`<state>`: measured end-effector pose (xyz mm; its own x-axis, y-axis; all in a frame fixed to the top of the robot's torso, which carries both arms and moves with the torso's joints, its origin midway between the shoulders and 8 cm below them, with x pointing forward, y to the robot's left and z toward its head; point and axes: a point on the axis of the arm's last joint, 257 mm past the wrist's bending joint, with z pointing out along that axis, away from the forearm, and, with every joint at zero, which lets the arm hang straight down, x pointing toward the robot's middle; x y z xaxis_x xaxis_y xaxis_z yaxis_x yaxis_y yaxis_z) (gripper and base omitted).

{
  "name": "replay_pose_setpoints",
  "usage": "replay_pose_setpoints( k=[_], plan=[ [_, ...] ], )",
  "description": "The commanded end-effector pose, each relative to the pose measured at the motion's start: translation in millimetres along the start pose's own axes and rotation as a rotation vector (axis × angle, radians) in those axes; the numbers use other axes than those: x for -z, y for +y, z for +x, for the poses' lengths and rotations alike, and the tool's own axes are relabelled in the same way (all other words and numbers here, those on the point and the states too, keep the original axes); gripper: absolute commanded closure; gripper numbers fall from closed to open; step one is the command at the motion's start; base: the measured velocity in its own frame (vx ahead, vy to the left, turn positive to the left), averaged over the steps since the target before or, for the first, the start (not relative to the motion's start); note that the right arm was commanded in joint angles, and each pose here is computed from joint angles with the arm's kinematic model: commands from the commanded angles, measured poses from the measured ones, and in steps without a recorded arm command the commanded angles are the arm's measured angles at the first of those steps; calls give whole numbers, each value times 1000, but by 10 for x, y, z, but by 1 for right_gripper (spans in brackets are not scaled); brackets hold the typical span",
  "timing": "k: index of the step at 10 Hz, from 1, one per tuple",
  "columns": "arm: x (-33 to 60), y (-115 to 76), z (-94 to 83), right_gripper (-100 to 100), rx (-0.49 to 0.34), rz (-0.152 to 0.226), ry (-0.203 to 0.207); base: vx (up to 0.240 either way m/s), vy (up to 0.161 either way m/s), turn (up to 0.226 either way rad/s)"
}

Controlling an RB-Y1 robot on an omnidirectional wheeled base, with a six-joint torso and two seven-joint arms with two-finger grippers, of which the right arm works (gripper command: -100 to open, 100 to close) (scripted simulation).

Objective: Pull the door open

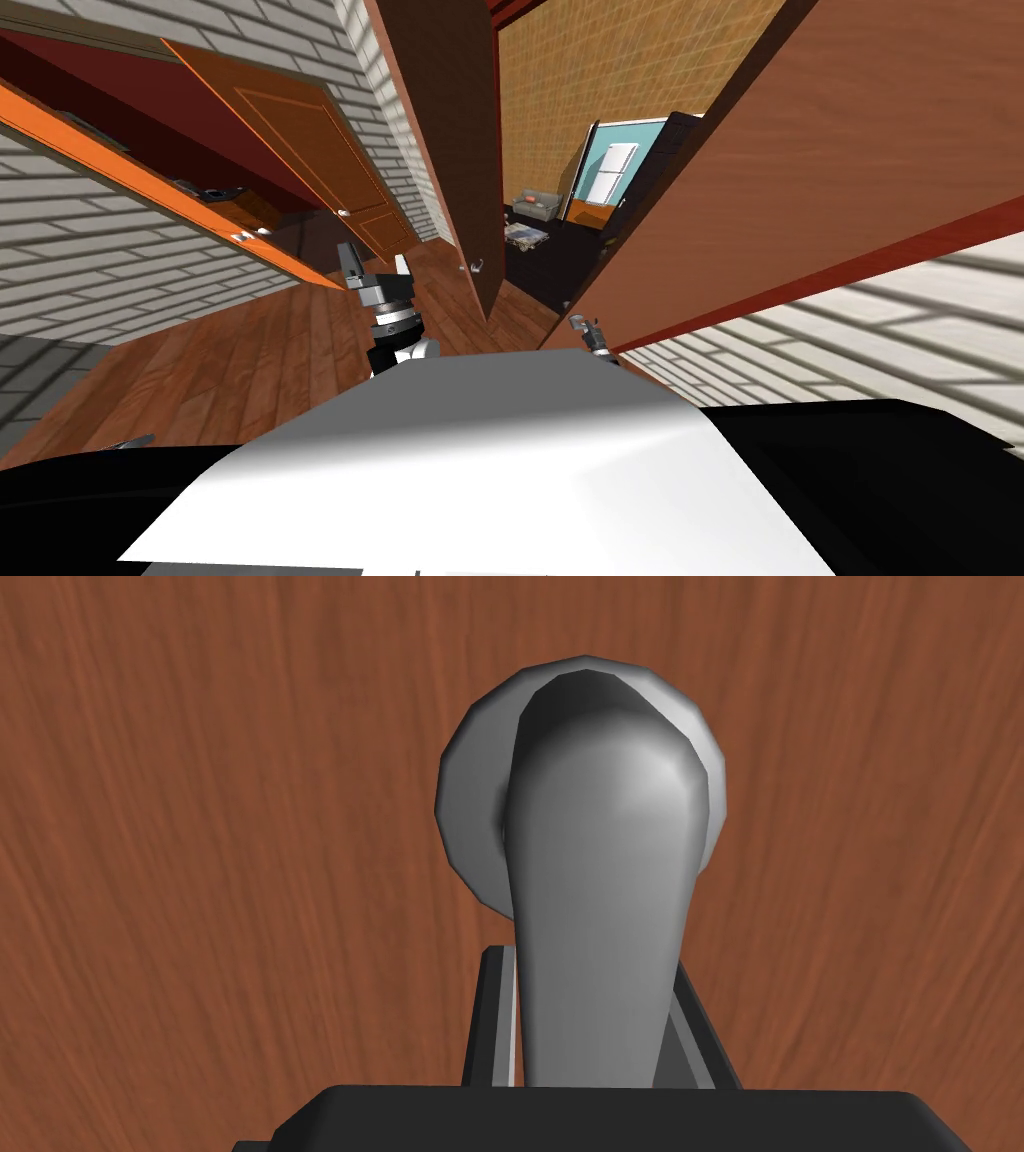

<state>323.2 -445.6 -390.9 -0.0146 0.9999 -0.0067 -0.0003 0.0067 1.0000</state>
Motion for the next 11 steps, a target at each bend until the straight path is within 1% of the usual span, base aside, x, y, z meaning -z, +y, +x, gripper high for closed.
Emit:
replay_pose_setpoints(
  k=[1,4,5,6,11],
  plan=[
    [99,-16,20,100,-5,2,13,-221,-79,180],
    [250,-8,11,100,-6,0,29,-206,-52,165],
    [281,-6,9,100,-7,0,32,-191,-38,147],
    [255,6,-31,100,-1,3,23,-77,-21,18],
    [59,-13,87,100,-3,5,50,-177,-48,87]
  ],
)
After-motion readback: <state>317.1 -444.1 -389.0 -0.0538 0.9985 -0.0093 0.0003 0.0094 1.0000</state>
